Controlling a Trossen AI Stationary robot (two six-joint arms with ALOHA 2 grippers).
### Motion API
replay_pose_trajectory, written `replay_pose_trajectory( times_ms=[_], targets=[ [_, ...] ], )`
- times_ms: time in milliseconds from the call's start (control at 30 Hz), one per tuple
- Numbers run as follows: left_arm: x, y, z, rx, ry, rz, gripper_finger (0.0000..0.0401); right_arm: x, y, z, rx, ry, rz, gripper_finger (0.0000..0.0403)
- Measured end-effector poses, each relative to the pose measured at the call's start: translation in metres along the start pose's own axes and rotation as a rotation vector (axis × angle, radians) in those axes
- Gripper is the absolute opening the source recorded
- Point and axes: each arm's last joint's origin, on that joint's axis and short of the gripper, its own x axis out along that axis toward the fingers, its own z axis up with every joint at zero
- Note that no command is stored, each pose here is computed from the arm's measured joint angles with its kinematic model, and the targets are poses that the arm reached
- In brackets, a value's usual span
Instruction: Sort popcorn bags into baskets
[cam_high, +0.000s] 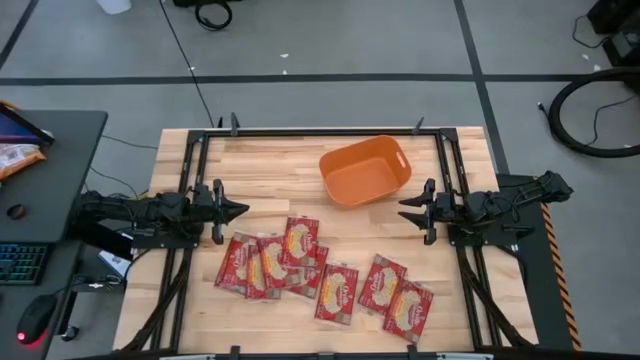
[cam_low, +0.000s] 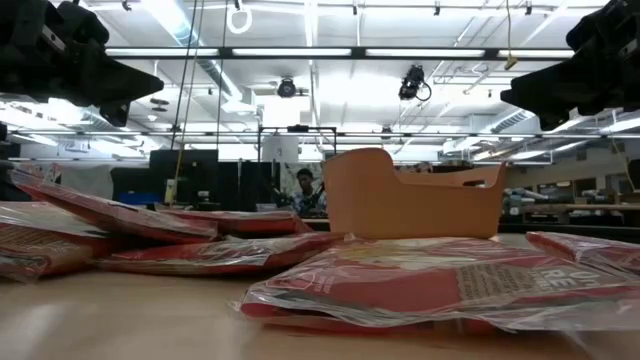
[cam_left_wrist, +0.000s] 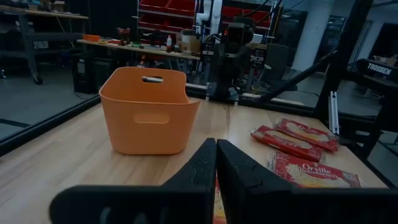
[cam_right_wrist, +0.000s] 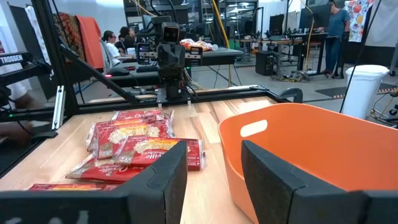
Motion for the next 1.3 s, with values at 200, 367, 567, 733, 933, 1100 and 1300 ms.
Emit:
replay_pose_trajectory(
  times_ms=[200, 367, 567, 733, 933, 1100, 1300],
  targets=[
    [0.0, 0.0, 0.0, 0.0, -0.001, 0.0, 0.0018, 0.0, 0.0, 0.0, 0.0, 0.0, 0.0, 0.0155],
    [0.0, 0.0, 0.0, 0.0, -0.001, 0.0, 0.0018, 0.0, 0.0, 0.0, 0.0, 0.0, 0.0, 0.0155],
    [0.0, 0.0, 0.0, 0.0, -0.001, 0.0, 0.0018, 0.0, 0.0, 0.0, 0.0, 0.0, 0.0, 0.0155],
    [0.0, 0.0, 0.0, 0.0, 0.0, 0.0, 0.0018, 0.0, 0.0, 0.0, 0.0, 0.0, 0.0, 0.0155],
    [0.0, 0.0, 0.0, -0.006, -0.005, -0.001, 0.0018, 0.0, -0.001, 0.0, -0.124, -0.002, -0.02, 0.0155],
    [-0.001, -0.001, 0.01, -0.061, -0.102, -0.017, 0.0018, -0.001, -0.004, 0.008, -0.344, -0.049, -0.167, 0.0155],
    [-0.003, -0.003, 0.023, -0.205, -0.234, -0.05, 0.0018, -0.001, -0.006, 0.012, -0.345, -0.074, -0.228, 0.0155]
  ],
)
